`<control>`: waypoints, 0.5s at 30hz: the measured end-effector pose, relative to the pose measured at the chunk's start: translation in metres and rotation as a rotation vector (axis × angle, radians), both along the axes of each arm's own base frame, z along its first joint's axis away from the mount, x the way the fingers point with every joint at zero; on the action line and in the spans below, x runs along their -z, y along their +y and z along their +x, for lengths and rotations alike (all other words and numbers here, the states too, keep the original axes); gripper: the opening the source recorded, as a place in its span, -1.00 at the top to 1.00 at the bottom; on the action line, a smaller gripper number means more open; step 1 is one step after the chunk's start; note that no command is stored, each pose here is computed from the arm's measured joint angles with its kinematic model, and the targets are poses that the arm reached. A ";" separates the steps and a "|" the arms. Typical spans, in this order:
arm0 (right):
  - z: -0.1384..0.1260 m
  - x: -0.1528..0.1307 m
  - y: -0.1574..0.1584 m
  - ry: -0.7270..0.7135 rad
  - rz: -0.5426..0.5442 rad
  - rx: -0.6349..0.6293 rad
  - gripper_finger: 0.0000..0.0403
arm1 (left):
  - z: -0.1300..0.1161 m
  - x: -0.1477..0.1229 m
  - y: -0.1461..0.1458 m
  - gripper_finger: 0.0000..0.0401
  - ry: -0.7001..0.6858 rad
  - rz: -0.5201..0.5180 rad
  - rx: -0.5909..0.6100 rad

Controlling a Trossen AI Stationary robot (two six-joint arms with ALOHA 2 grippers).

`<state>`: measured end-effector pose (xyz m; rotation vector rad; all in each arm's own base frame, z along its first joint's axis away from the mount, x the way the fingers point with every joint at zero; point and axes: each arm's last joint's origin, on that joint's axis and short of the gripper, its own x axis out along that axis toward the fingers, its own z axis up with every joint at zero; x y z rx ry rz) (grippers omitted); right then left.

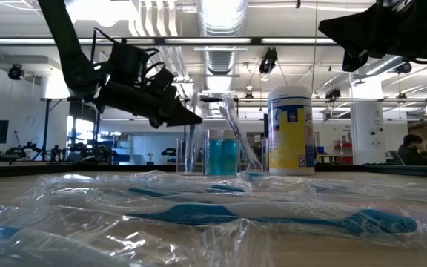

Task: Pick & Place toothbrushing station
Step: Put the blue toothbrush into the transparent organizer

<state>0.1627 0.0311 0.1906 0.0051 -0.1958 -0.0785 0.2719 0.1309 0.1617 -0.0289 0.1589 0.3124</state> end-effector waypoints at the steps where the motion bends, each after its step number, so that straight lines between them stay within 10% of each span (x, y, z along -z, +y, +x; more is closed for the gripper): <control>1: 0.000 0.000 0.000 0.000 0.000 0.000 0.96 | 0.000 0.000 0.000 0.76 0.002 -0.001 0.000; 15: 0.000 0.000 0.000 -0.006 0.049 -0.013 0.96 | -0.001 -0.003 -0.001 0.40 -0.027 -0.046 -0.009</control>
